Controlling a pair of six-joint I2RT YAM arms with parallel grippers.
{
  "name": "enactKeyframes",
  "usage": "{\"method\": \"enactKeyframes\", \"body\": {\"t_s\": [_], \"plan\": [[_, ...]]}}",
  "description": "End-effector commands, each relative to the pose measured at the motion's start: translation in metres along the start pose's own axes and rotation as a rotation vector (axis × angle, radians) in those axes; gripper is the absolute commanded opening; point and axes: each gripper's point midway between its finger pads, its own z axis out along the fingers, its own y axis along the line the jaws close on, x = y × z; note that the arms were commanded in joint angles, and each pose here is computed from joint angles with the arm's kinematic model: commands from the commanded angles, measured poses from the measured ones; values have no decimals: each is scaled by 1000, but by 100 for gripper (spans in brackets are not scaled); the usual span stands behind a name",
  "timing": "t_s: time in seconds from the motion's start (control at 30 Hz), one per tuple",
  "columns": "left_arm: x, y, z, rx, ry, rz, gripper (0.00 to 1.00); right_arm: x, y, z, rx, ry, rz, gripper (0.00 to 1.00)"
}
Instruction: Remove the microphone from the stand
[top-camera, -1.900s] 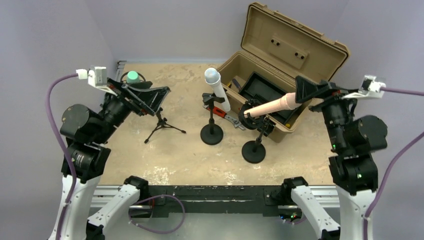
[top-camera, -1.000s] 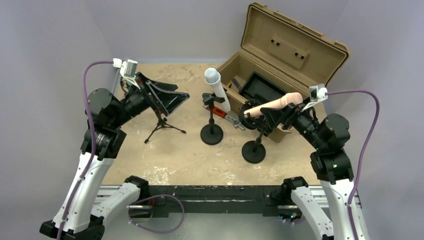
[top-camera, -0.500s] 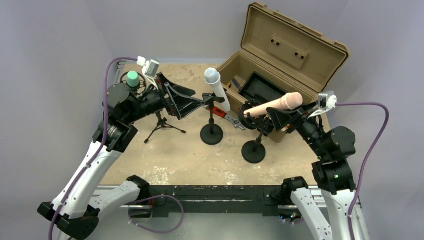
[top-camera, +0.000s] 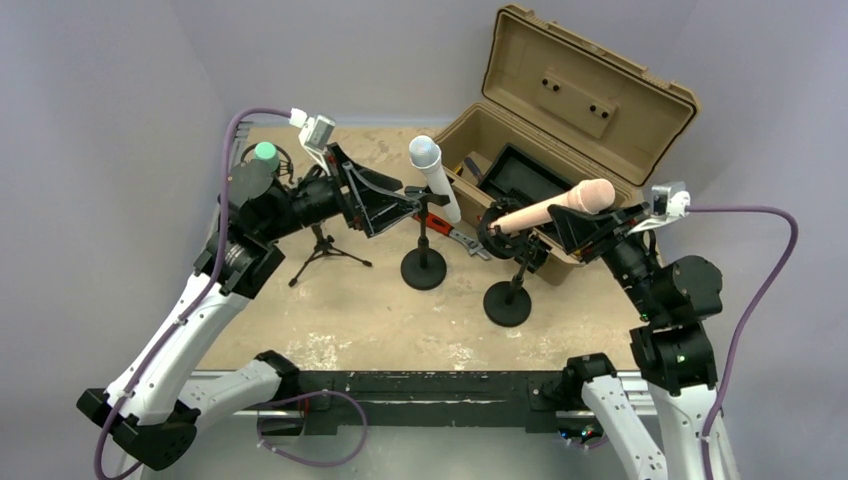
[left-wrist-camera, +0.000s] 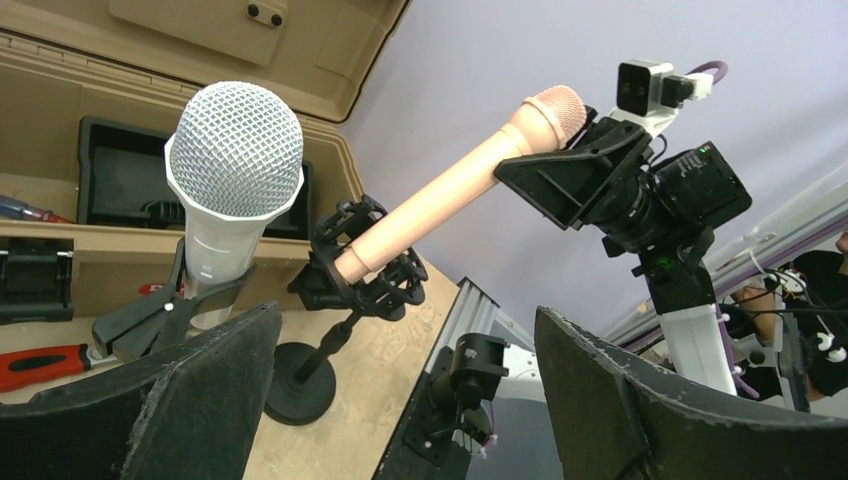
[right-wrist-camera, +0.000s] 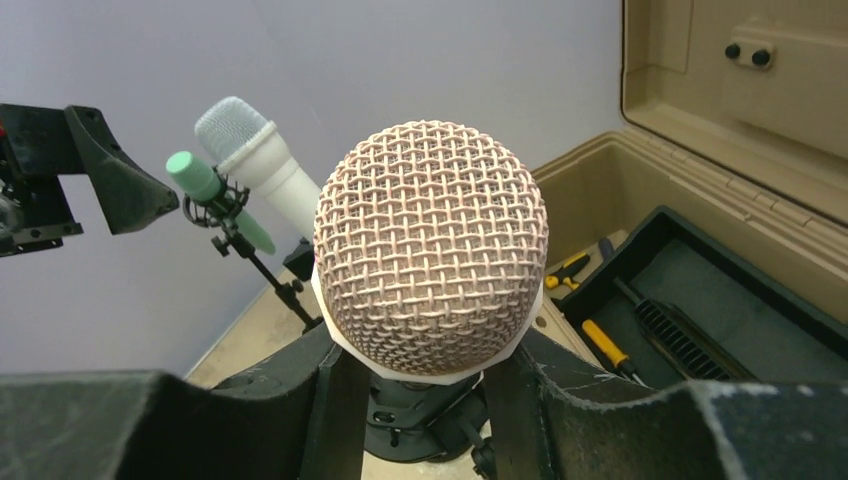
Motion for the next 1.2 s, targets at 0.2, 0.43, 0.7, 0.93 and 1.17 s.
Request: {"method": "enactKeyframes", "body": {"t_s": [0.2, 0.43, 0.7, 0.93, 1.17], "plan": [[-23, -15, 2, 16, -23, 70, 94, -64, 18, -13, 10, -172, -56, 21], [-10, -8, 1, -20, 79, 98, 100, -105, 28, -12, 17, -249, -95, 0], [2, 0, -17, -74, 113, 192, 100, -73, 80, 32, -392, -23, -148, 0], [21, -14, -28, 12, 148, 169, 100, -1, 129, 44, -734, 283, -37, 0], [49, -18, -7, 27, 228, 150, 86, 65, 166, 53, -842, 493, 19, 0]]}}
